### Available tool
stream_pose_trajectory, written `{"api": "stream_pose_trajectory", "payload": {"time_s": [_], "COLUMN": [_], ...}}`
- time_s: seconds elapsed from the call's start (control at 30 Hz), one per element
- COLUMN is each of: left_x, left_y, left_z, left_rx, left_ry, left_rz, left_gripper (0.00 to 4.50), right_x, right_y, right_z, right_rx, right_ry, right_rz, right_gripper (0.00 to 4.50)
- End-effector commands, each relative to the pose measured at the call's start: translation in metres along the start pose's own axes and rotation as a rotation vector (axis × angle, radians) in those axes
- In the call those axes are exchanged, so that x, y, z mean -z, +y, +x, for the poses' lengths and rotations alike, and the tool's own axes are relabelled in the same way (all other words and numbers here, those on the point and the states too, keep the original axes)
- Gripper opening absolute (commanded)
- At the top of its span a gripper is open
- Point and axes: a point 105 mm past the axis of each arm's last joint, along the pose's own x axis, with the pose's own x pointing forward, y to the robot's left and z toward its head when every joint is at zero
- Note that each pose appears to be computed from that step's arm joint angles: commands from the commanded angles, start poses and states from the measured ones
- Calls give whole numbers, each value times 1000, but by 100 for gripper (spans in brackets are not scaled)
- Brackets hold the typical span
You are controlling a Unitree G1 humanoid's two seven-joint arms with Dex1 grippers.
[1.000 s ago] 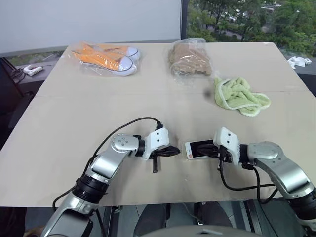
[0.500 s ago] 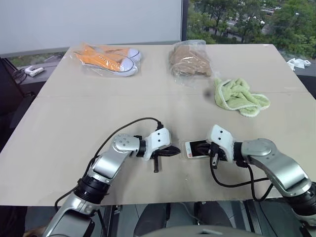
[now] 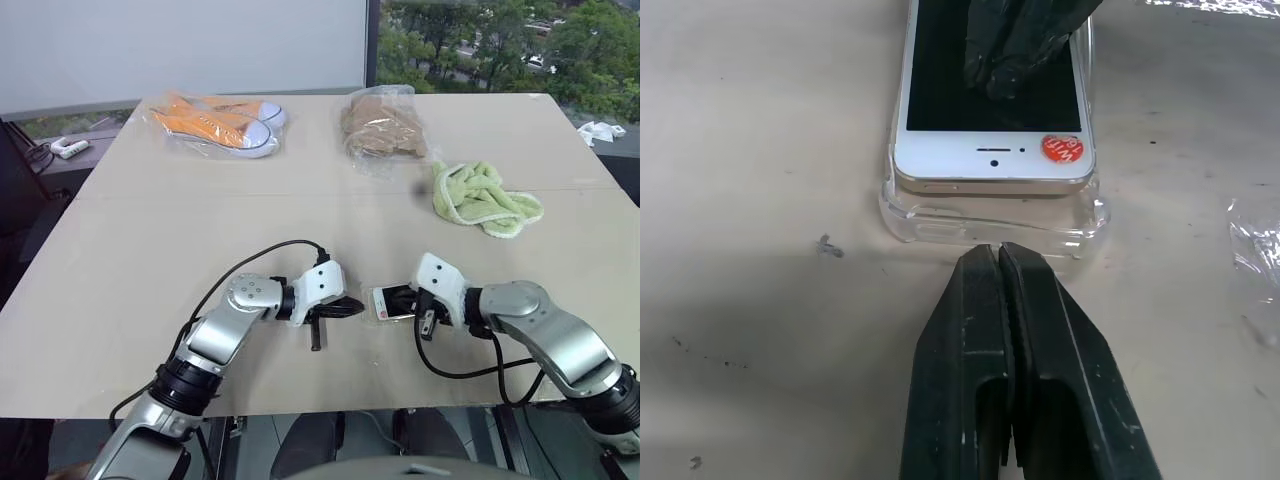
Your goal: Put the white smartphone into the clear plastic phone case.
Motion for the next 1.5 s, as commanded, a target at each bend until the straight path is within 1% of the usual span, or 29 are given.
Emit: {"api": "stream_pose_trajectory", "payload": {"time_s": [0.03, 0.23, 0.53, 0.73, 1.0, 1.17, 1.3, 1.5], "left_x": [-11, -13, -13, -22, -23, -24, -31, -29], "left_y": [-3, -2, -3, -6, -8, -6, -4, -4], "left_z": [0, 1, -1, -2, -5, 0, 12, 25], "left_rx": [19, 13, 2, 22, 37, 26, 21, 33], "left_ry": [-30, -37, -44, -96, -94, -103, -145, -144], "left_rz": [34, 37, 31, 10, 16, 19, -3, -11], "left_gripper": [6, 6, 6, 6, 6, 6, 6, 6], "right_x": [46, 53, 53, 62, 69, 64, 61, 54], "right_y": [16, 24, 20, 23, 23, 22, 26, 26], "right_z": [9, 13, 22, 21, 24, 27, 25, 25], "right_rx": [-47, -81, -60, -76, -81, -75, -68, -45], "right_ry": [204, 268, 262, 293, 319, 301, 287, 248], "right_rz": [97, 88, 89, 102, 108, 114, 128, 152], "right_gripper": [0, 0, 0, 0, 0, 0, 0, 0]}}
